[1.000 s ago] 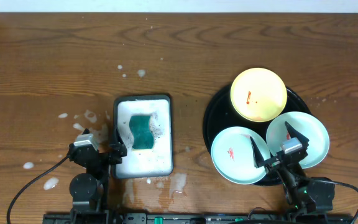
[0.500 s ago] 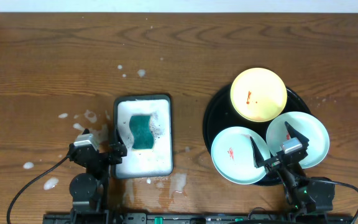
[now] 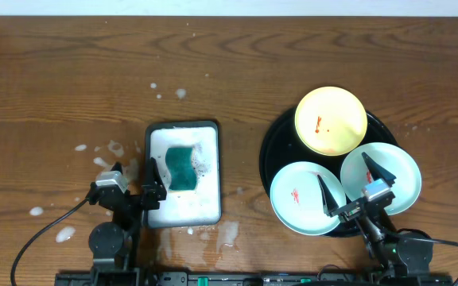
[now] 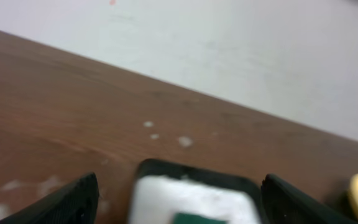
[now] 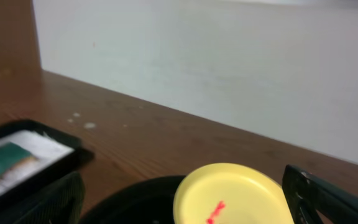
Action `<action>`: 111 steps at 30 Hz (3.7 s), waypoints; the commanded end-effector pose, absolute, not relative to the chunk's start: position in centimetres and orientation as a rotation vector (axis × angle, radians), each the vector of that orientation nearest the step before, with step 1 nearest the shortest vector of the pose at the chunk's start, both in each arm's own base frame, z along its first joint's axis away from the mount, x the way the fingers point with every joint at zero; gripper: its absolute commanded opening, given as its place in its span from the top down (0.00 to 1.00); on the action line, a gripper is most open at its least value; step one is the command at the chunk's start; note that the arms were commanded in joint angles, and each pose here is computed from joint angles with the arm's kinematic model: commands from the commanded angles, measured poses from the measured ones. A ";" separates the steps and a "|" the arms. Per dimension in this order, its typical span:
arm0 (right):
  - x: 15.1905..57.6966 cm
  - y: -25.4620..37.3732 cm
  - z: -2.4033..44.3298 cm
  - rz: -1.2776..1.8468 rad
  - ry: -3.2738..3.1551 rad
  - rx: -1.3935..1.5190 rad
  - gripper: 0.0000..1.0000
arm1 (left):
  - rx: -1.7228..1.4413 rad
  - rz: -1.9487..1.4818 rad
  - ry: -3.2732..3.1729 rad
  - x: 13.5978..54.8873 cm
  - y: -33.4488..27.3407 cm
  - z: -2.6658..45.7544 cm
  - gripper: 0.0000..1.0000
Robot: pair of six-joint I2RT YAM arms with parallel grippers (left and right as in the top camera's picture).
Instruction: Clean dirty plates on tray and stack at the side
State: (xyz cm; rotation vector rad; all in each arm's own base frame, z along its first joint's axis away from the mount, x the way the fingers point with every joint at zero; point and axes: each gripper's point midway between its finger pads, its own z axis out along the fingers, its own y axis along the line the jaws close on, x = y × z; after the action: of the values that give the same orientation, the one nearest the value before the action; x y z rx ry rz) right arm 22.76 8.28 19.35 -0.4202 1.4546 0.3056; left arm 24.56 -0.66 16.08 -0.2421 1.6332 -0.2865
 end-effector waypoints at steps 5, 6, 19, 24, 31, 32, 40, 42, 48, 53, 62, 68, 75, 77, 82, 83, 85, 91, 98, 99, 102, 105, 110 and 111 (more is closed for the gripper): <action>22.6 8.3 23.2 0.478 1.652 -0.274 0.01 | -0.229 -0.389 1.591 24.0 -1.8 23.2 0.16; 22.9 8.4 23.6 0.481 1.695 -0.272 0.01 | -0.239 -0.386 1.631 24.0 -1.8 23.7 0.16; 30.5 10.4 26.1 0.708 2.357 -0.174 0.01 | -0.378 -0.418 2.459 26.7 -3.4 23.0 0.16; 31.5 10.8 23.5 0.757 2.465 -0.142 0.01 | -0.380 -0.596 2.674 25.9 -6.3 18.9 0.16; 27.9 10.1 19.3 0.644 2.722 -0.095 0.14 | -0.456 -0.248 2.987 24.6 -5.6 9.8 0.28; 27.1 10.1 18.8 0.635 2.757 -0.112 0.14 | -0.446 -0.232 3.011 24.7 -5.9 8.7 0.29; 22.9 8.8 13.3 0.597 2.972 -0.013 0.19 | -0.408 -0.162 3.107 26.6 -7.1 2.0 0.58; 22.3 8.4 12.0 0.589 3.001 0.012 0.21 | -0.454 -0.115 3.124 26.8 -6.8 0.5 0.61; 21.7 6.1 9.8 0.419 3.048 0.079 0.21 | -0.447 -0.129 3.101 28.0 -7.0 -0.2 0.92; 21.7 5.5 8.2 0.377 3.056 0.175 0.22 | -0.426 -0.141 3.077 28.7 -7.1 2.6 0.92; 21.7 5.1 4.6 0.337 3.197 0.336 0.32 | -0.369 -0.223 2.956 28.5 -7.4 9.3 0.93; 20.4 5.0 1.7 0.309 3.341 0.432 0.60 | -0.360 -0.248 2.908 27.2 -7.3 11.9 0.93; 21.2 5.3 0.0 0.322 3.328 0.527 0.77 | -0.278 -0.349 2.908 26.7 -9.5 12.6 0.92; 22.2 5.4 -0.2 0.332 3.287 0.522 0.84 | -0.242 -0.357 2.904 26.6 -10.2 12.6 0.92; 25.5 5.6 -0.4 0.365 3.157 0.456 0.99 | -0.173 -0.378 2.882 26.9 -11.6 12.9 0.93; 26.1 5.6 -0.4 0.370 3.134 0.455 0.99 | -0.162 -0.384 2.875 27.0 -11.8 12.9 0.93; 27.0 5.6 -0.4 0.377 3.095 0.447 0.99 | -0.134 -0.409 2.864 27.1 -12.6 13.1 0.93; 28.0 7.2 1.3 0.525 3.073 0.273 0.85 | -0.033 -0.475 2.823 27.3 -15.0 13.6 0.93; 23.1 5.6 7.3 0.376 3.229 0.345 0.56 | -0.014 -0.479 2.826 27.1 -15.4 13.6 0.92; 22.3 5.3 7.3 0.352 3.251 0.382 0.56 | -0.014 -0.479 2.826 27.1 -15.4 13.6 0.93; 20.4 5.2 6.2 0.336 3.294 0.476 0.57 | -0.014 -0.479 2.826 27.1 -15.4 13.6 0.93; 19.8 5.5 3.4 0.360 3.270 0.548 0.62 | -0.014 -0.479 2.826 27.1 -15.4 13.6 0.93; 20.6 6.9 0.3 0.518 3.161 0.540 0.69 | -0.007 -0.481 2.826 27.0 -15.5 13.7 0.92; 20.9 7.0 0.0 0.532 3.138 0.529 0.76 | -0.005 -0.482 2.825 27.0 -15.6 13.7 0.93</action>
State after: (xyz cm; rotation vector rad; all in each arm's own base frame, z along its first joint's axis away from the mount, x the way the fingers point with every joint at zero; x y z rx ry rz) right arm 20.78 6.19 0.63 0.4873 3.1739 0.4444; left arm 26.53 -15.08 12.56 -0.0426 2.8585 -0.4610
